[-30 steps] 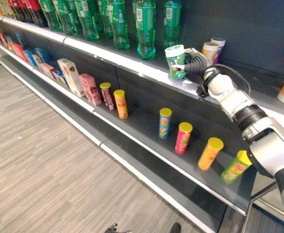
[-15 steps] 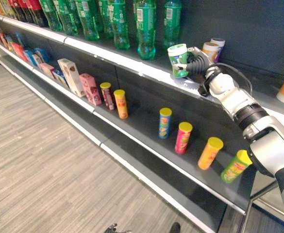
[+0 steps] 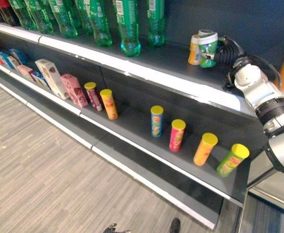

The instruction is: Put the goods on the table back onto the shelves and tidy them up.

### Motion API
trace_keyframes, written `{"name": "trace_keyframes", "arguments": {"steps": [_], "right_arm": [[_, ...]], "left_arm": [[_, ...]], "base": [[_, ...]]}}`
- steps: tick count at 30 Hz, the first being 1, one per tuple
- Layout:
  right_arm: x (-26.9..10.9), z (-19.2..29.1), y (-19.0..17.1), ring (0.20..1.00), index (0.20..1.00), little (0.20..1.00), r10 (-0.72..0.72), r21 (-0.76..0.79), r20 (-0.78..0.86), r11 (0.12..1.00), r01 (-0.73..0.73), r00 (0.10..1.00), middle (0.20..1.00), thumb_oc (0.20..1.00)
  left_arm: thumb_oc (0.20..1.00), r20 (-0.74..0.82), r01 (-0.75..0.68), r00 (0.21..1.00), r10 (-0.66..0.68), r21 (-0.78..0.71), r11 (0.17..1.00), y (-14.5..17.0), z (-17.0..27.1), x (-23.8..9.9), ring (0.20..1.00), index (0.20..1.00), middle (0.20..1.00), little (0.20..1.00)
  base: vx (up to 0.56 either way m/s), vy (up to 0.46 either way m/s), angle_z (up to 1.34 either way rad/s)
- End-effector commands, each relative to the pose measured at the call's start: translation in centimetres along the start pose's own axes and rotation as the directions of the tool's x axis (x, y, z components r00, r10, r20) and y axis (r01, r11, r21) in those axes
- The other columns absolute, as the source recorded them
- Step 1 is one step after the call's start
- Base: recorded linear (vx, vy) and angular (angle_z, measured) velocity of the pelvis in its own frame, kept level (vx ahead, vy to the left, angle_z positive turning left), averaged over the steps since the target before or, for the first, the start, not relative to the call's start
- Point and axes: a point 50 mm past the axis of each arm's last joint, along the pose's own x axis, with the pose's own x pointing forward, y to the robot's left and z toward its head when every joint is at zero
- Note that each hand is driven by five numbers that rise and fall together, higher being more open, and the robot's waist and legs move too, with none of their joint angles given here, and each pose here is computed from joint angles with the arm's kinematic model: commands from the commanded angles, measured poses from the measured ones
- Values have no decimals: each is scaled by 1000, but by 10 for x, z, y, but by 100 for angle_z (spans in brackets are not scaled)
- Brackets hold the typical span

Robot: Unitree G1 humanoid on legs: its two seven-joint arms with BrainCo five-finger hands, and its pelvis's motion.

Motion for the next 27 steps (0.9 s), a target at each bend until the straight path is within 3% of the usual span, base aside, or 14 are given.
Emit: {"name": "trace_keyframes", "arguments": {"steps": [1,15,27], "right_arm": [[5,10,0,200,200,200,-1,-42,21,999,1,1000,200,200],[-1,44,3,200,200,200,6,72,207,997,-21,978,200,200],[5,30,26,200,200,200,75,78,97,994,-82,993,200,200]], "left_arm": [[1000,25,-44,999,44,5,999,17,16,4,1000,1000,1000,1000],[1000,0,-52,999,52,-33,998,16,10,3,1000,1000,1000,1000],[1000,5,-50,999,51,-39,998,16,10,3,1000,1000,1000,1000]], "base": [[-7,0,-4],[-1,1,-1],[2,-3,3]]}}
